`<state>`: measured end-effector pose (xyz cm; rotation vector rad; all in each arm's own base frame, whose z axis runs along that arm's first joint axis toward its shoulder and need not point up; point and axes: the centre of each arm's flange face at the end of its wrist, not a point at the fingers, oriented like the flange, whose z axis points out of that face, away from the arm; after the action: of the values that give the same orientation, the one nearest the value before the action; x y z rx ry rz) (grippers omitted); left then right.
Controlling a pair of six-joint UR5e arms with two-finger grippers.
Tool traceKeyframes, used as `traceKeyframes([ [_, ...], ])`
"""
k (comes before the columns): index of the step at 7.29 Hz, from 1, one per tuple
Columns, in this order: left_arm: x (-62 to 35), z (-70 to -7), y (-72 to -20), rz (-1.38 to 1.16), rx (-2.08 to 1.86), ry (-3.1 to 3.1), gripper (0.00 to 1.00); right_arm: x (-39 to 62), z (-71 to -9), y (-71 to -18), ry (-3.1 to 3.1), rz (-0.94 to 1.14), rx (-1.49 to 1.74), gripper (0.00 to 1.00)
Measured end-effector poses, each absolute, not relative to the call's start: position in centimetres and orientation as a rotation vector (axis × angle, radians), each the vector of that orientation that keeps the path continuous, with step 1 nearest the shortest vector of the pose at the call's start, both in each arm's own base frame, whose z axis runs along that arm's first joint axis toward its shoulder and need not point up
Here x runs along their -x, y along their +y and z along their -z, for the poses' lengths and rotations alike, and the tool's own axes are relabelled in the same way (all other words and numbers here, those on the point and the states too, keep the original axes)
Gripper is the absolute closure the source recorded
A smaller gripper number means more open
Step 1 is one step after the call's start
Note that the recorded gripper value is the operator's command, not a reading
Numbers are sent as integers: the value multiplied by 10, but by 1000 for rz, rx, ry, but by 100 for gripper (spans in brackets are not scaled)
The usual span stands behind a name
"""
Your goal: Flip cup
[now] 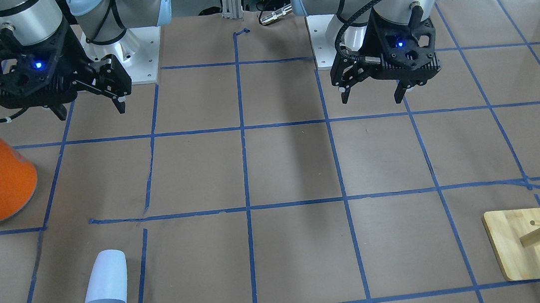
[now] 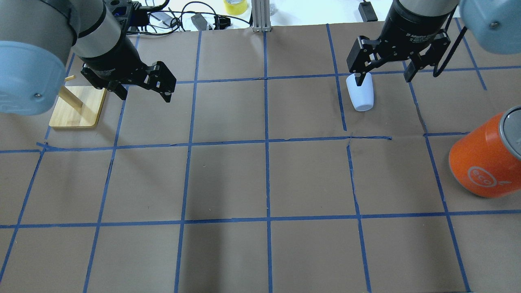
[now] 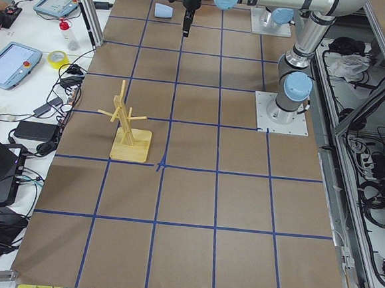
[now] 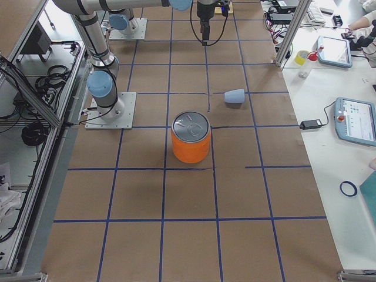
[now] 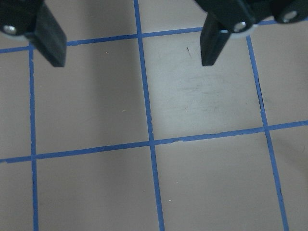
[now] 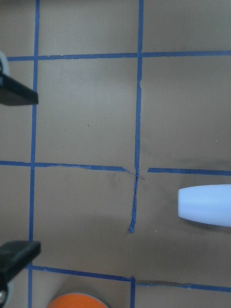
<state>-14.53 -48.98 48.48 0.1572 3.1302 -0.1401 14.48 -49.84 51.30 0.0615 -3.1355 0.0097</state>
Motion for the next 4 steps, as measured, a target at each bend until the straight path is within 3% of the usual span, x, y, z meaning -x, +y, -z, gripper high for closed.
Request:
traceKeyframes([
  [4,145,-485,-490,142,-156,3131,0,-146,-513,-498,-3135,-7,-59,0],
])
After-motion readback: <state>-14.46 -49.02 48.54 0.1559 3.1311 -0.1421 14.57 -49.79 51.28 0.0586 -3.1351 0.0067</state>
